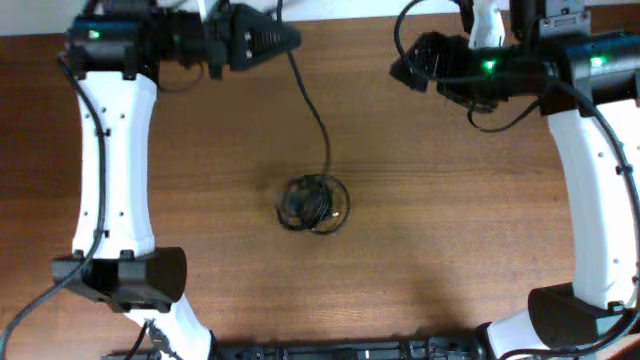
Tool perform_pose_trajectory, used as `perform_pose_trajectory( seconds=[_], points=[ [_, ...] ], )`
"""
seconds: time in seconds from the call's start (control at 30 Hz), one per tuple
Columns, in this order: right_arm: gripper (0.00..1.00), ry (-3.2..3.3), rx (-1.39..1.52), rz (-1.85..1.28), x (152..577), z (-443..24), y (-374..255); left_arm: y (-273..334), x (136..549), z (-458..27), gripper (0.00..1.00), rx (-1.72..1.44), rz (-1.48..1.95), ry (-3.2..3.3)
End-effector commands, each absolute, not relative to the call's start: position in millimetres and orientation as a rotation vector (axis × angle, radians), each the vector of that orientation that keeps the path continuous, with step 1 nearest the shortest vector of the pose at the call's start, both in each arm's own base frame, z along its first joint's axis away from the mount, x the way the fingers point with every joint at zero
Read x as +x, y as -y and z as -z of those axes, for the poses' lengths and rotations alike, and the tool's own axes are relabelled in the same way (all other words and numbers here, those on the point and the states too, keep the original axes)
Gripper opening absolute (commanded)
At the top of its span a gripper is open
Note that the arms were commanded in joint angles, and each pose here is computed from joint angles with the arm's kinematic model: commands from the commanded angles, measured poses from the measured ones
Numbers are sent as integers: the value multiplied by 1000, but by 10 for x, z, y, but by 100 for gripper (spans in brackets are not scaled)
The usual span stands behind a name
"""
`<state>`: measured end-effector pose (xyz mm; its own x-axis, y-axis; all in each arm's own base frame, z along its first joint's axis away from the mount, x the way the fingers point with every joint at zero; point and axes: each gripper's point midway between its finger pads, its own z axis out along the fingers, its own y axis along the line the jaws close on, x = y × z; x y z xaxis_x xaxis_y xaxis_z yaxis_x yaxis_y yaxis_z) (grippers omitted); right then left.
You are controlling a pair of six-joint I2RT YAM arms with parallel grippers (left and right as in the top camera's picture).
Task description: Untangle cables
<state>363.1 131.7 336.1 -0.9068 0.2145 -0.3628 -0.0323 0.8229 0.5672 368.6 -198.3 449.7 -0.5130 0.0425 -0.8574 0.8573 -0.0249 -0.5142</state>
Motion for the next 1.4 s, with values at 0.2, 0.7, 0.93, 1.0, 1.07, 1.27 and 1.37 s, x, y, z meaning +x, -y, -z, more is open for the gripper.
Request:
perform_pose_trajectory(
  seconds=[0.2, 0.7, 0.93, 1.0, 1.07, 1.27, 1.37],
  points=[
    [95, -2827, -97, -673, 3452, -2721, -1731, 1824, 3791, -6214, 0, 574, 1398, -1459],
    [95, -2872, -102, -632, 3432, -2557, -1744, 822, 4488, -6548, 0, 90, 951, -1291],
    [95, -2953, -83, -593, 3431, -2148, -1727, -841, 4808, -5138, 0, -512, -214, -1705],
    [95, -2978, -120, -648, 3383, -1881, -1873, -714, 4829, -4851, 0, -460, -166, -1832],
    [95, -2986, -147, -695, 3342, -1764, -1973, -643, 4781, -4348, 0, -452, -166, -2025],
    [95, -2998, -192, -697, 3275, -1668, -2076, -769, 4781, -2640, 0, -538, -286, -2523],
    [95, -3006, -190, -695, 3258, -1659, -2070, -892, 4879, -2226, 0, -569, -317, -2594]
  ],
)
